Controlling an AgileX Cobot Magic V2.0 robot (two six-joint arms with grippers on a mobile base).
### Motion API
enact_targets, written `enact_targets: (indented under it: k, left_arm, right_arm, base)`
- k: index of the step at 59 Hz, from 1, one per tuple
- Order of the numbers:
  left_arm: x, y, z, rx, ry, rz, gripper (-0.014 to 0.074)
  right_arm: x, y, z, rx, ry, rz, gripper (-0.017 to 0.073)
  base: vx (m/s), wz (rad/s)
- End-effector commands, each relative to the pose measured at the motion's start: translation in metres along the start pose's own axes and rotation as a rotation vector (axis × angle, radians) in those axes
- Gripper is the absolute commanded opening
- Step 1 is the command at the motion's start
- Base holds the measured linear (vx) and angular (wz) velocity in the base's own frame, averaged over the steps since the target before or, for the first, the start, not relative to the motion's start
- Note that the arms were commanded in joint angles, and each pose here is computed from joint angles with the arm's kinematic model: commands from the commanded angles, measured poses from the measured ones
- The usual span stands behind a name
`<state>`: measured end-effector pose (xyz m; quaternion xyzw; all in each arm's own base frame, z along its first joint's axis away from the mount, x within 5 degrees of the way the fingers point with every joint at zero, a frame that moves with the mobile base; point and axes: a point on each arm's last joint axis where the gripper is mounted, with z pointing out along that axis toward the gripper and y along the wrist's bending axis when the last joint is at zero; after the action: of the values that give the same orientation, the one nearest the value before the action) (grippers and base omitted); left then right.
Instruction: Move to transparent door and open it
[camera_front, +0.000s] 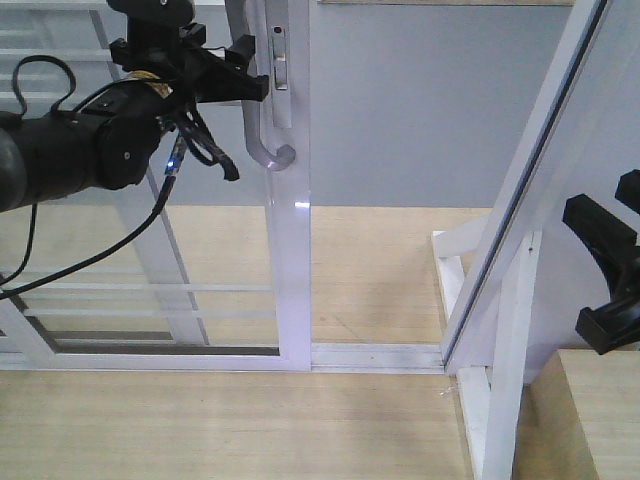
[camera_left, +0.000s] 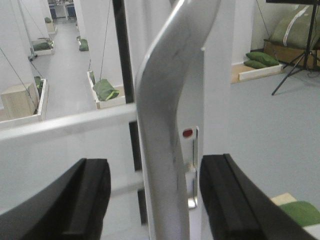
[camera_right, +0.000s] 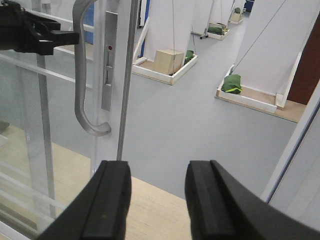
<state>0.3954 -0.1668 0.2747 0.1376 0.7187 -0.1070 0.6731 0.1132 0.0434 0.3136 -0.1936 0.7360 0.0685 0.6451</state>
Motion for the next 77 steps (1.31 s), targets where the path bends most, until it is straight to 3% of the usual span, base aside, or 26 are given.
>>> enact_targets:
  k: [1, 18, 31, 46, 67, 77]
  left_arm:
    - [-0.039, -0.001, 0.006, -0.008, -0.17, -0.015, 0.0518]
    - [-0.035, 0.003, 0.031, -0.022, -0.185, -0.017, 0.0507]
    - [-0.037, 0.028, 0.029, -0.081, -0.174, -0.04, 0.0466]
    - [-0.041, 0.049, 0.02, -0.107, -0.044, -0.07, 0.0465]
    - [-0.053, 0.06, 0.011, -0.127, -0.048, -0.067, 0.0465]
    - [-0.053, 0.068, 0.007, -0.136, 0.0, -0.016, 0.0465]
  right_arm:
    - [-0.017, -0.003, -0.001, 0.015, -0.108, -0.001, 0.0346]
    - [-0.017, -0.003, -0.001, 0.015, -0.107, -0.001, 0.0346]
    - [-0.015, -0.002, -0.001, 0.014, -0.087, -0.006, 0.0344]
    - [-0.015, -0.003, -0.001, 0.015, -0.088, -0.009, 0.0344]
    - [-0.015, -0.003, -0.001, 0.015, -0.088, -0.009, 0.0344]
    - [-0.015, -0.003, -0.001, 0.015, -0.088, -0.008, 0.0344]
  base:
    - [0.0, 0.0]
    - [0.0, 0.0]
    - [0.0, 0.0]
    - [0.0, 0.0]
    - [0.0, 0.0]
    - [0.0, 0.0]
